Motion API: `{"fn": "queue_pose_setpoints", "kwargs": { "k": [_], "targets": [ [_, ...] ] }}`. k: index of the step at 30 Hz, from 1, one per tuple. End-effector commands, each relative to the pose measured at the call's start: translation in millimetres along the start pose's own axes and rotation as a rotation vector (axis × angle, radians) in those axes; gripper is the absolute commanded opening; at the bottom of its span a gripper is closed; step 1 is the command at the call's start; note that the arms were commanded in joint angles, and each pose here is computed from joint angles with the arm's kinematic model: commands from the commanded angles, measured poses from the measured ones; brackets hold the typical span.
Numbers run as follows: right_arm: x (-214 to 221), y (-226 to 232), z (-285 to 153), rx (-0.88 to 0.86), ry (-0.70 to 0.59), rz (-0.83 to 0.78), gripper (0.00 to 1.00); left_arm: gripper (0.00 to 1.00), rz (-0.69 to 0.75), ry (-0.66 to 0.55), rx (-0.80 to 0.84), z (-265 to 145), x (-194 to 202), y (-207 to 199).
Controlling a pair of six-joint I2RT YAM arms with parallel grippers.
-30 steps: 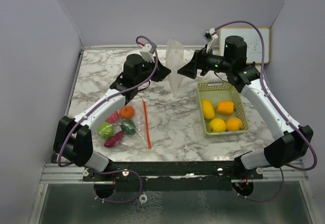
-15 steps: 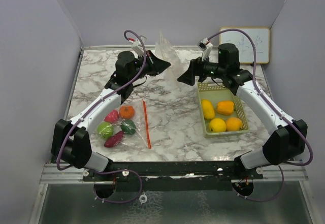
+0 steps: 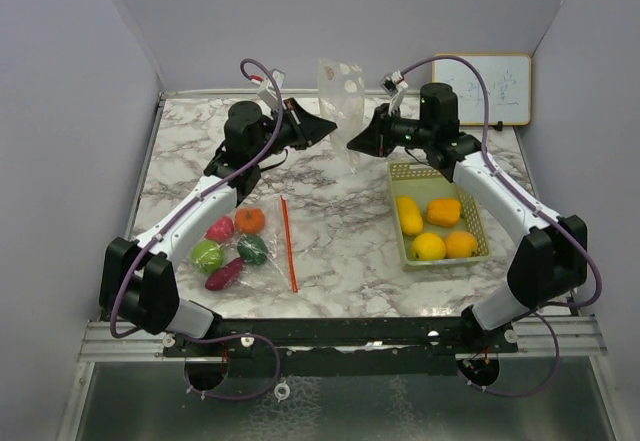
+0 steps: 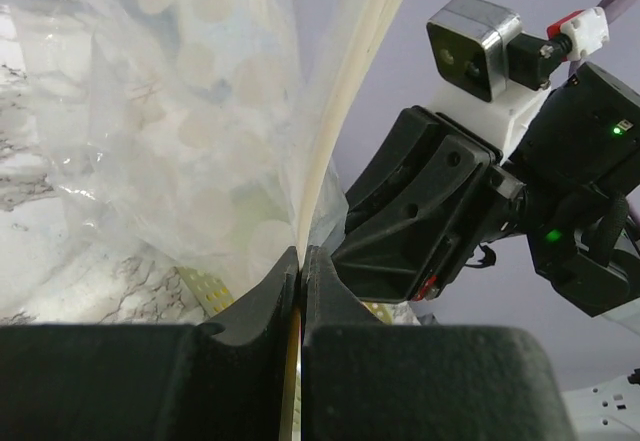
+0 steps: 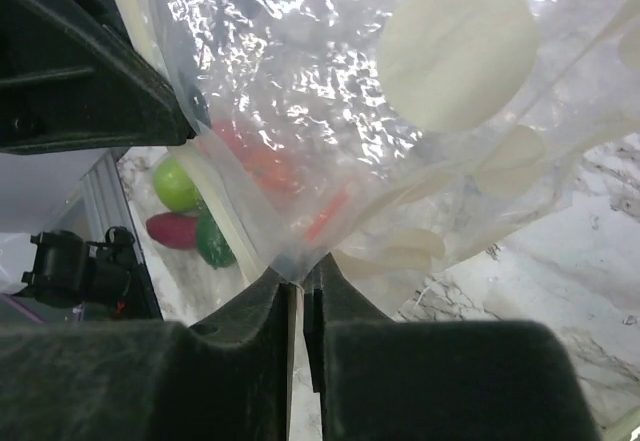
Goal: Place the food in the zip-top bag and seal the zipper
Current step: Open the zipper of the food storage bag at the center of the board.
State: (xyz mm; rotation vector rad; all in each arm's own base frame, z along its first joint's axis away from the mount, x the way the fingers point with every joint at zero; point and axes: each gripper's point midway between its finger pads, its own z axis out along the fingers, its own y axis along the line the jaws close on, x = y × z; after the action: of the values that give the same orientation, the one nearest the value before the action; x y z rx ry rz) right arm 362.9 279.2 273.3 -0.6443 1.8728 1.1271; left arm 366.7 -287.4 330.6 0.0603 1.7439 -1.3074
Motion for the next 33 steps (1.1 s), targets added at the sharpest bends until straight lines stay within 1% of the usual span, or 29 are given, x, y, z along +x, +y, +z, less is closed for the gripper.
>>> {"fn": "queue_pose_setpoints", "kwargs": {
  "k": [1, 5, 6, 8, 9, 10, 15, 23, 27, 33],
  "targets": [
    [-31, -2, -14, 0.109, -0.09, -0.054, 0.06, 0.0, 0.056, 0.019, -0.027, -14, -2, -1],
    [-32, -12, -26, 0.184, -0.097, -0.012, 0.03, 0.0, 0.11, 0.051, -0.118, -27, 3, 16],
    [-32, -13, -28, 0.183, -0.101, 0.002, 0.03, 0.04, 0.117, 0.055, -0.135, -30, 5, 20],
    [-34, -10, -30, 0.165, -0.114, 0.027, 0.03, 0.17, 0.122, 0.056, -0.153, -34, 8, 24],
    [-35, -6, -30, 0.142, -0.115, 0.033, 0.03, 0.2, 0.122, 0.059, -0.153, -35, 10, 25],
    [-37, -2, -29, 0.116, -0.117, 0.039, 0.03, 0.24, 0.121, 0.059, -0.15, -35, 11, 25],
    [-46, 18, -25, 0.003, -0.131, 0.063, 0.02, 0.52, 0.094, 0.044, -0.099, -31, 12, 19],
    [-46, 24, -26, -0.025, -0.138, 0.066, 0.02, 0.56, 0.006, 0.005, -0.04, -23, 10, 14],
    [-40, 20, -27, -0.001, -0.144, 0.07, 0.02, 0.59, -0.045, -0.042, 0.04, -26, -1, -4],
    [-42, 17, -26, 0.011, -0.156, 0.058, 0.02, 0.69, -0.109, -0.096, 0.151, -40, -8, -26]
  ]
}}
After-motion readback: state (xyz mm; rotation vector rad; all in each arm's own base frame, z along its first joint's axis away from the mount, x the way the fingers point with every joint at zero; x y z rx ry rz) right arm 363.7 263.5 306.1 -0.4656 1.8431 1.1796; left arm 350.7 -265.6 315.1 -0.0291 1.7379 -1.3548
